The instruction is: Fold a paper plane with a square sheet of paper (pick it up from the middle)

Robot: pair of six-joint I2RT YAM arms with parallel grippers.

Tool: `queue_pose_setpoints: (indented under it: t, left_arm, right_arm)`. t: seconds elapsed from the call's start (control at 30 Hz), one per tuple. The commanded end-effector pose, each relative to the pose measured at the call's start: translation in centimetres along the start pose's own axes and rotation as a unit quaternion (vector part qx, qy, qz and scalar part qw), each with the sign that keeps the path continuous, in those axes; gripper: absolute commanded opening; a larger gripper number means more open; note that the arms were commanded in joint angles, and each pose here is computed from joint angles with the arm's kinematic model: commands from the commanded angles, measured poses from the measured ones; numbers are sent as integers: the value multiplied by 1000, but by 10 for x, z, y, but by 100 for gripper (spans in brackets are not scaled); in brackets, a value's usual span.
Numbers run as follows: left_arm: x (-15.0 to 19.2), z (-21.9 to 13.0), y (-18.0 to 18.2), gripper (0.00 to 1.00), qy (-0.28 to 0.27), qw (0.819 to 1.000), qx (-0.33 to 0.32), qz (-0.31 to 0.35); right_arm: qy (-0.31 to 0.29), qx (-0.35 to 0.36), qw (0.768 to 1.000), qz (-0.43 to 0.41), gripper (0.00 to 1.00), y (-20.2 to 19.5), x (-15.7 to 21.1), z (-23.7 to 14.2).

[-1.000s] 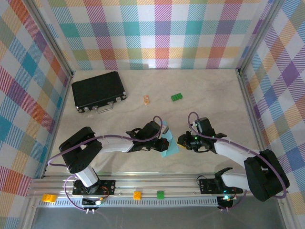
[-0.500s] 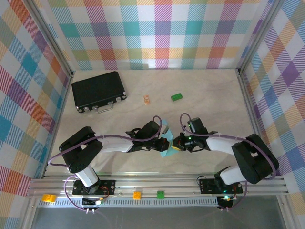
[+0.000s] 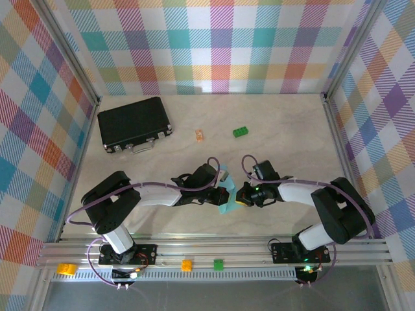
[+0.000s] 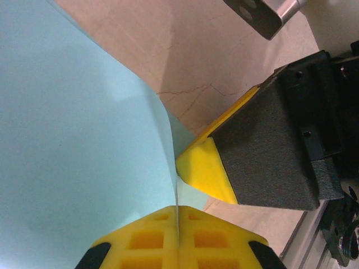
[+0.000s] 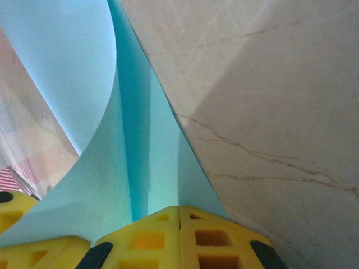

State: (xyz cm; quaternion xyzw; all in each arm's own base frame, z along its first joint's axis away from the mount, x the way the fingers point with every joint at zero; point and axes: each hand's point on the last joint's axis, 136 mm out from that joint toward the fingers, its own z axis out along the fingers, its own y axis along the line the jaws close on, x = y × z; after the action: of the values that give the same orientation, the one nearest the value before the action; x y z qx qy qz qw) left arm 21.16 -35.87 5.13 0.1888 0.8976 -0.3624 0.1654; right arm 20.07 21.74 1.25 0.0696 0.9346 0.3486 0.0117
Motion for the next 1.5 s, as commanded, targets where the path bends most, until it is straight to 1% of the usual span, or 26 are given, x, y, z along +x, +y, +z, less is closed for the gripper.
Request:
queue_pose_setpoints:
  t: [0.0, 0.53, 0.7, 1.47]
  left_arm:
    - [5, 1, 13, 3, 15, 1000, -17, 4]
    - [3, -5, 37, 3, 11, 996, -82, 22]
    - [7, -4, 42, 4, 24, 995, -96, 30]
    - [1, -2, 49, 4, 6, 994, -109, 34]
  right_arm:
    - [16, 69, 997, 18, 2, -34, 12, 4]
    - [15, 61, 998, 24, 3, -31, 12, 5]
    - [16, 61, 998, 24, 3, -31, 11, 6]
    - [21, 59, 998, 25, 3, -30, 13, 6]
